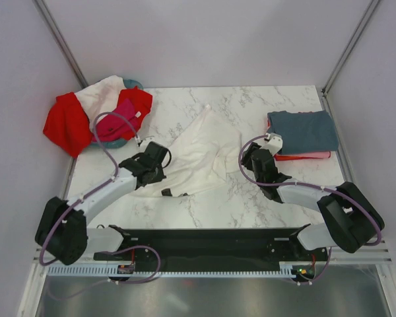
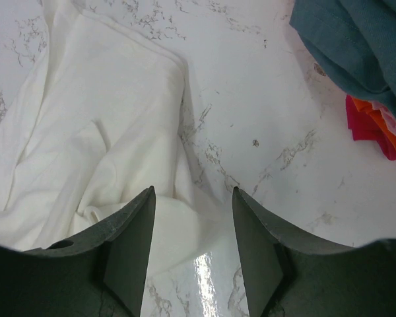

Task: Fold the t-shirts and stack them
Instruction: Flatten the tshirt out

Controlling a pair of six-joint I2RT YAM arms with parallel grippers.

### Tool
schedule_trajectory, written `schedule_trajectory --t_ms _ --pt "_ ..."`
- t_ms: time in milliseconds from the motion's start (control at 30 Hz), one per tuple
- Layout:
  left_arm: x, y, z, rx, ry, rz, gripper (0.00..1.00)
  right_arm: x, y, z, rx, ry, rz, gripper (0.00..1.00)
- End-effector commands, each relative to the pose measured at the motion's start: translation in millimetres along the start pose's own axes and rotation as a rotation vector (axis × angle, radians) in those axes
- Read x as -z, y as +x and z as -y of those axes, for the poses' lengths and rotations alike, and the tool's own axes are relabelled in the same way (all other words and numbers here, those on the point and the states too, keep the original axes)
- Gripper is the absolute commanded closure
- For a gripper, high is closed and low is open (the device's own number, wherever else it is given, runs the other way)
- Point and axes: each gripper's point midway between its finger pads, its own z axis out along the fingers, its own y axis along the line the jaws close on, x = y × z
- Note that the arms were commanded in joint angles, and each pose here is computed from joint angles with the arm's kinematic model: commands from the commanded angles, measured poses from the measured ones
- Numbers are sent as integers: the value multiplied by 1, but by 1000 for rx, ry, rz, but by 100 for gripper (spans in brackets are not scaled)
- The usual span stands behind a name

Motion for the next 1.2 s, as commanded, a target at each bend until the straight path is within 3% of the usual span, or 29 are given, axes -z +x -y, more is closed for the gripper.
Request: schedule_trajectory --t_ms 0,167,300,533,667,733,767,800,833,900,967,1000,1167 --pt "32 -30 -10 122 30 157 98 3 -13 -8 -48 -35 37 42" --pt "80 -56 -46 312 33 328 98 3 -13 -9 -52 -39 36 41" --pt "95 -63 -77 467 14 421 98 4 -13 -9 -56 -39 37 41" --pt "111 -47 -131 714 -148 485 98 4 -13 -7 -56 -33 36 41" --pt "115 -38 -143 803 -154 533 96 4 -13 -5 -61 -29 38 41" --pt "117 -39 -143 805 -137 541 74 4 -14 -6 -64 -33 38 41" --pt "118 -41 -141 773 -133 539 57 4 -12 -8 -63 -40 32 41" --pt "118 -48 -133 749 -98 538 31 3 -13 -10 -64 -48 32 41" --pt "117 -51 -128 706 -88 527 23 3 -11 -11 -60 -53 23 40" --pt "112 -57 -112 581 -69 463 16 1 -8 -15 -54 -67 8 40" --pt "115 -77 -93 454 -10 454 15 0 -5 -18 -44 -79 -5 40" --pt "104 -77 -72 381 42 386 15 0 -4 -21 -41 -95 -13 41" --pt "89 -104 -12 206 185 291 14 0 -3 -25 -34 -134 -13 41"
